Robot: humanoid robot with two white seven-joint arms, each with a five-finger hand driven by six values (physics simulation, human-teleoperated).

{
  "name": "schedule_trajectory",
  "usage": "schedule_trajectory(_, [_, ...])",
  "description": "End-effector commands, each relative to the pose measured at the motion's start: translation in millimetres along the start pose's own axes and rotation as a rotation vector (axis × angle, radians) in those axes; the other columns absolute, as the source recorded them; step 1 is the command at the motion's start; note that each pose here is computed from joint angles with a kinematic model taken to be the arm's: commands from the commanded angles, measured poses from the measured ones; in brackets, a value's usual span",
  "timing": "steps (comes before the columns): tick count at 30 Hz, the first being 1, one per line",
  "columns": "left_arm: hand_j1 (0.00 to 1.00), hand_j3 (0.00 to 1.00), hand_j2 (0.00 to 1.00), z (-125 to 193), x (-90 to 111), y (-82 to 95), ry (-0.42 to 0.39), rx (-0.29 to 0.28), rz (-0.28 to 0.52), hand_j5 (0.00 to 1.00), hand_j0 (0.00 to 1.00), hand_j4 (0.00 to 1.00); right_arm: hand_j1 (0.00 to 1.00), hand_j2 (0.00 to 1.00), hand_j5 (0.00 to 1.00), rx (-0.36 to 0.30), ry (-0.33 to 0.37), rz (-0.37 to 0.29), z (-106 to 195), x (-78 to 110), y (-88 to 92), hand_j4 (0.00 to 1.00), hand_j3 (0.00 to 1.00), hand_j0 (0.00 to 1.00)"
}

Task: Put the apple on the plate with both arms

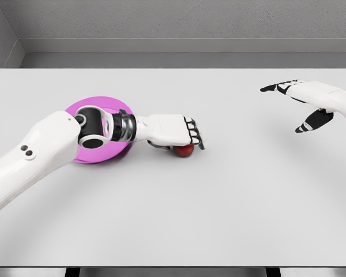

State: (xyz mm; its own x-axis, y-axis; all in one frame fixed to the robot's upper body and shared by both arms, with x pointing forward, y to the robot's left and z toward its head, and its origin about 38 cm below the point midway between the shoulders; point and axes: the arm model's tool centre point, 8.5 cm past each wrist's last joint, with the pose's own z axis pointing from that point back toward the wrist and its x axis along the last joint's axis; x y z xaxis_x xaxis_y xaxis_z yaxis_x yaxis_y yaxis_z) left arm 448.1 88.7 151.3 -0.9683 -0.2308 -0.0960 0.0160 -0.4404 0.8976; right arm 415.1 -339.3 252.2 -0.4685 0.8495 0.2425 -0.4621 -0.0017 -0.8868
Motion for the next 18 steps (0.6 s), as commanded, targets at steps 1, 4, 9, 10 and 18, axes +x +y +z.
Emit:
schedule_trajectory(1, [0.62, 0.62, 0.62, -0.6, 0.9, -0.8, -0.003, -0.002, 0.003, 0.62, 0.62, 0.62, 1.00, 1.00, 1.00, -0.001, -0.001, -0.001, 0.4, 0.3, -0.4, 1.00, 1.00, 1.00])
schedule_trajectory(4, [0.58, 0.58, 0.58, -1.4, 1.5, -1.0, -0.004, -0.005, 0.000, 0.58, 0.58, 0.58, 1.00, 1.00, 1.00, -0.001, 0.006, -0.008, 0.6, -0.7, -0.3, 1.00, 1.00, 1.00])
schedule_trajectory(9, [0.59, 0.59, 0.59, -7.2, 7.9, -7.6, -0.023, -0.058, -0.006, 0.59, 0.59, 0.59, 1.00, 1.00, 1.00, 0.001, 0.005, -0.007, 0.4, 0.1, 0.3, 1.00, 1.00, 1.00])
schedule_trajectory(10, [0.58, 0.58, 0.58, -7.2, 7.9, -7.7, -0.023, -0.059, -0.007, 0.58, 0.58, 0.58, 1.00, 1.00, 1.00, 0.001, 0.005, -0.005, 0.8, 0.2, 0.0, 1.00, 1.00, 1.00])
schedule_trajectory(18, [0.24, 0.24, 0.24, -0.1, 2.2, -2.1, -0.007, -0.039, -0.006, 0.24, 0.24, 0.24, 1.00, 1.00, 1.00, 0.002, 0.001, -0.006, -0.2, 1.5, 0.6, 1.00, 1.00, 1.00])
